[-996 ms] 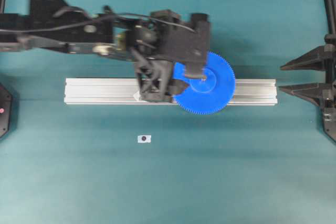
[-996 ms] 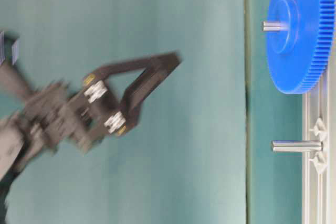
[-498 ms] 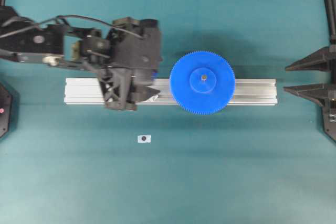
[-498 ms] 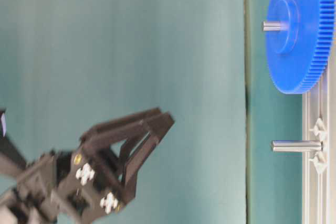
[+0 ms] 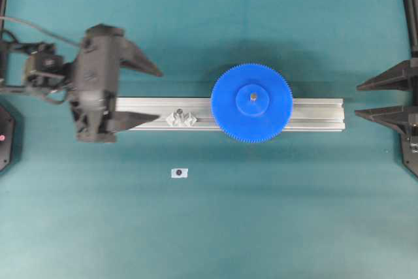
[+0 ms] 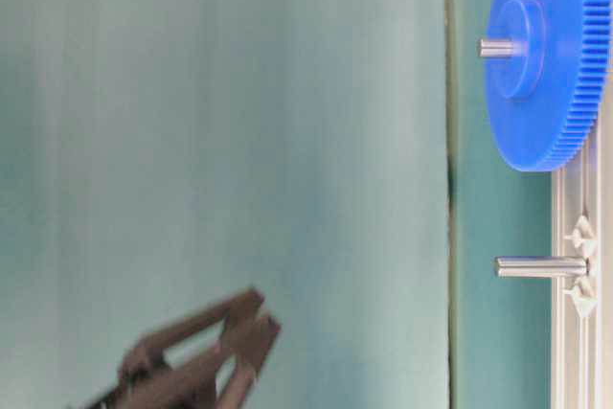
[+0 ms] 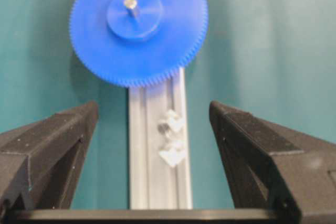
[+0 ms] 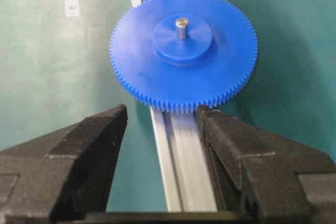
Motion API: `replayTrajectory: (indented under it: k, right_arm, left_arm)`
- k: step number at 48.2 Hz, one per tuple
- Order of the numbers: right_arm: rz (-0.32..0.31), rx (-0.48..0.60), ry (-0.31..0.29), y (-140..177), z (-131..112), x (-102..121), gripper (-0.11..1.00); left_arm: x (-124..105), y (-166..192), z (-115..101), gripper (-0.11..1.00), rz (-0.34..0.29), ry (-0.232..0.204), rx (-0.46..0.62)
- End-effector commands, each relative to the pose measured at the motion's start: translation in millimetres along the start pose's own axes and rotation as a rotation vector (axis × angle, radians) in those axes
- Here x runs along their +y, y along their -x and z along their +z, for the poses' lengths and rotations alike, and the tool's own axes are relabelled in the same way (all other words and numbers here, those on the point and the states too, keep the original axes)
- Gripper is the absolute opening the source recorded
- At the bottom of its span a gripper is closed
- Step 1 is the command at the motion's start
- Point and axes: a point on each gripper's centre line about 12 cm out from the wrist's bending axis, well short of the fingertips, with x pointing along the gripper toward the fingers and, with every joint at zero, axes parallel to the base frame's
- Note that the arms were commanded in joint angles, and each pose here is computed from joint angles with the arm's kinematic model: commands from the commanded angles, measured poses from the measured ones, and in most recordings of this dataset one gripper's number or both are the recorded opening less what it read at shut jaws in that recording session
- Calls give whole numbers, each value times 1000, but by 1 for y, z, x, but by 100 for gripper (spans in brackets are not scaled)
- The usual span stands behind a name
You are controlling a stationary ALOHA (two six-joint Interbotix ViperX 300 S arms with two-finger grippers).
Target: Insert the large gear onto the shaft.
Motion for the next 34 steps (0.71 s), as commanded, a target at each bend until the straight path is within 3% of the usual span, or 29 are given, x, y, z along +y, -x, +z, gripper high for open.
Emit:
replayTrajectory:
  k: [1, 13, 21, 34]
  right_arm:
    - [-2, -6, -29, 0, 4, 0, 62]
    - [-3, -5, -34, 0, 3, 0, 62]
    - [-3, -8, -34, 0, 4, 0, 62]
    - [-4, -14, -33, 0, 3, -1, 62]
  left_arm:
    - [-2, 15, 6, 84, 1, -7, -53]
    - [-11, 38, -8, 64, -9, -17, -90]
    - [-14, 60, -22, 61, -7, -10, -133]
    - [-18, 91, -51, 61, -3, 88, -206]
